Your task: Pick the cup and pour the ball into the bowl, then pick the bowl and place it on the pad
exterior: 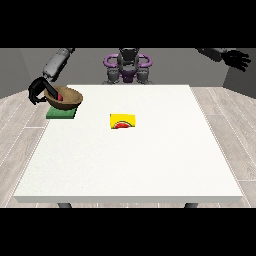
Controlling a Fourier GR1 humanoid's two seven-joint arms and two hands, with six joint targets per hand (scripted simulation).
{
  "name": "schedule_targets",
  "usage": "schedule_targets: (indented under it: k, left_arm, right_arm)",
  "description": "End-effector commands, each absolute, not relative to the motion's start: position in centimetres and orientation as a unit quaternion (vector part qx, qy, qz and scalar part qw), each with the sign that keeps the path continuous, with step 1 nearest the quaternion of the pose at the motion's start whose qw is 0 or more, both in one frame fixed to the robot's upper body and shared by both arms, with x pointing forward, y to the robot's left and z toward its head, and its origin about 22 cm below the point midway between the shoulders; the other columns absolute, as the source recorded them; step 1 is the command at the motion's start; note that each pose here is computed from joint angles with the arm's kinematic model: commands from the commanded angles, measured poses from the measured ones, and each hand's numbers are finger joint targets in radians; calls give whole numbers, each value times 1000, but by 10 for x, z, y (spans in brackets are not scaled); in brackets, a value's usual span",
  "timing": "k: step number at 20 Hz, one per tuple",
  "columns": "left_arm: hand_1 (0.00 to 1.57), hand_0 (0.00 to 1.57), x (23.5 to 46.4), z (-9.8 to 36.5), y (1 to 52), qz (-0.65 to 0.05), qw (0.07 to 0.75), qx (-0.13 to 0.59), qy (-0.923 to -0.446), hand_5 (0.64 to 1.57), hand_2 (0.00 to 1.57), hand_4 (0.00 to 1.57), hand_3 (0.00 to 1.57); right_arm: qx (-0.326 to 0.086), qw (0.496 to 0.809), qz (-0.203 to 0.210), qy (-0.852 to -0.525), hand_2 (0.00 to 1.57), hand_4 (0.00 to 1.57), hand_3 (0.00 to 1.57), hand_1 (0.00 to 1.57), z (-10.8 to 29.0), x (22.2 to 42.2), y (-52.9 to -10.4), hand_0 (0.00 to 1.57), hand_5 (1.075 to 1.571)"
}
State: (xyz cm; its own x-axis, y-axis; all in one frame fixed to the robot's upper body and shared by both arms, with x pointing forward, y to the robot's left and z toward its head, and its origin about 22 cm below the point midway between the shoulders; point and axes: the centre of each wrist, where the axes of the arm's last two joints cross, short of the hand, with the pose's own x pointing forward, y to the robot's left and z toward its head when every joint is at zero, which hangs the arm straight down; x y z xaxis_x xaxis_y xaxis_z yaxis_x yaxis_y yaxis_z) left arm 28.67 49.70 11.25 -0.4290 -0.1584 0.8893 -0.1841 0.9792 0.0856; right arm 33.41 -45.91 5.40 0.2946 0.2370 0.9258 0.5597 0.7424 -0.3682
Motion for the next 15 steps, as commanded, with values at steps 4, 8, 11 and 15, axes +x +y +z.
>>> schedule_targets:
  k: [4,8,11,15]
  left_arm:
    - [0,0,286,116,496,9,501,102,-860,1551,0,1180,0]
    - [0,0,298,97,460,-13,563,82,-823,1567,0,1078,0]
    - [0,0,321,86,392,-28,585,37,-810,1559,0,902,0]
    - [0,0,310,51,407,-11,654,67,-754,1559,0,902,0]
  right_arm:
    - [-317,730,-132,-591,425,0,649,0,73,339,-475,0,1460]
    - [-308,767,-103,-554,0,0,119,0,46,337,-460,0,1369]
    - [-315,783,-88,-529,0,0,0,0,72,343,-472,0,1354]
    - [-232,773,-39,-589,0,476,0,0,93,381,-417,0,1434]
